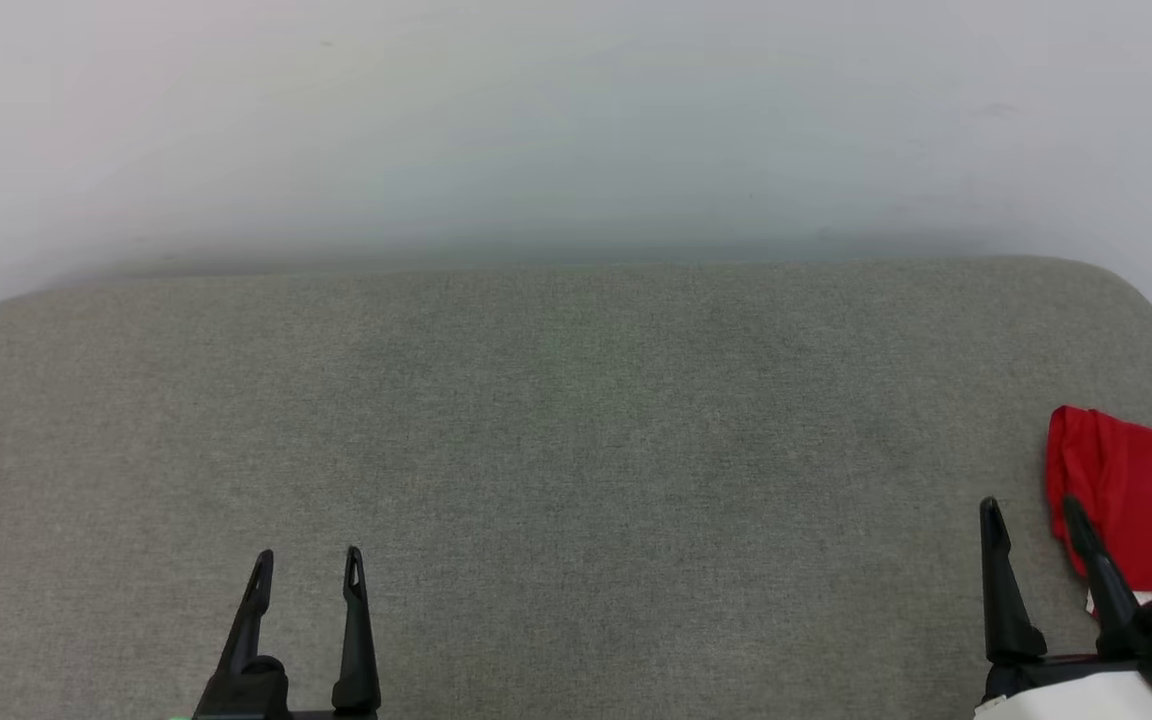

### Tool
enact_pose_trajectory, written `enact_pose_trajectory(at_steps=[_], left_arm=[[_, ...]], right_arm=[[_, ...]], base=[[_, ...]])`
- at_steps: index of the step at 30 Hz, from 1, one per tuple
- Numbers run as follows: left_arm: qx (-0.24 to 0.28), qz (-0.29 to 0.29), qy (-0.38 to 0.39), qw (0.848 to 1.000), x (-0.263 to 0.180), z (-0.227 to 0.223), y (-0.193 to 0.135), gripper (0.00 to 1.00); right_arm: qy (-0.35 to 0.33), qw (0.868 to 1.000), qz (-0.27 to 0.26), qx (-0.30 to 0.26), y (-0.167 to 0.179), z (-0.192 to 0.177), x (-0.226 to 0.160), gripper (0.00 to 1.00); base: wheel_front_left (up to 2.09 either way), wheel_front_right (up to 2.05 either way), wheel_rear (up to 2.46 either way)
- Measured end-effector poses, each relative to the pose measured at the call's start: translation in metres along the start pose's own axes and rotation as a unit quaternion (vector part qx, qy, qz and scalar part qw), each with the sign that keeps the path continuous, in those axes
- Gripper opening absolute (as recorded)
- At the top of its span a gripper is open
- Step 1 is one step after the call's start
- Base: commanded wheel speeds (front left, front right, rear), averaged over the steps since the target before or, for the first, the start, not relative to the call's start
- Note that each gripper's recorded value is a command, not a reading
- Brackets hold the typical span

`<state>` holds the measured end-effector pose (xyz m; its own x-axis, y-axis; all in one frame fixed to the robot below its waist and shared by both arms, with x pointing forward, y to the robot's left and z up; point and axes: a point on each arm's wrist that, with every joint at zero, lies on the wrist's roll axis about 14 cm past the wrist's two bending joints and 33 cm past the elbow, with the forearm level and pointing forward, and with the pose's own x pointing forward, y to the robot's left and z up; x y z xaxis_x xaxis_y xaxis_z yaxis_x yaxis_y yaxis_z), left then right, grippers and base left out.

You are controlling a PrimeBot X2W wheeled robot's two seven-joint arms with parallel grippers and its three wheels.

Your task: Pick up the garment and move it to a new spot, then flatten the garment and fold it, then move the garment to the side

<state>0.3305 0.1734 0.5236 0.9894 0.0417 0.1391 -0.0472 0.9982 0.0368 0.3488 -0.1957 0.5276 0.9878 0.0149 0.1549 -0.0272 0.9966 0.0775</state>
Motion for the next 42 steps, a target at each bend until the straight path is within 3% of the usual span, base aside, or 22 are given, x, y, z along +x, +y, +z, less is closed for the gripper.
enact_pose_trajectory(at_steps=[18, 19, 23, 42], left_arm=[[-0.017, -0.011, 0.006, 1.0, -0.005, -0.003, -0.002, 1.0], [-0.017, -0.011, 0.009, 1.0, -0.006, -0.005, -0.002, 0.0], [-0.023, -0.01, 0.032, 0.999, -0.011, -0.018, -0.002, 0.0], [-0.209, 0.021, 0.077, 0.975, -0.001, -0.034, 0.007, 0.0]], right_arm=[[0.004, 1.0, -0.003, 0.018, 0.001, -0.002, -0.016, 1.0], [0.007, 1.0, -0.002, 0.018, 0.001, -0.003, -0.016, 0.0], [0.029, 0.999, -0.006, 0.024, 0.0, -0.016, -0.021, 0.0], [0.046, 0.978, -0.045, 0.198, -0.008, -0.026, -0.013, 0.0]], base=[[0.0, 0.0, 0.0], [0.0, 0.0, 0.0], [0.0, 0.0, 0.0], [0.0, 0.0, 0.0]])
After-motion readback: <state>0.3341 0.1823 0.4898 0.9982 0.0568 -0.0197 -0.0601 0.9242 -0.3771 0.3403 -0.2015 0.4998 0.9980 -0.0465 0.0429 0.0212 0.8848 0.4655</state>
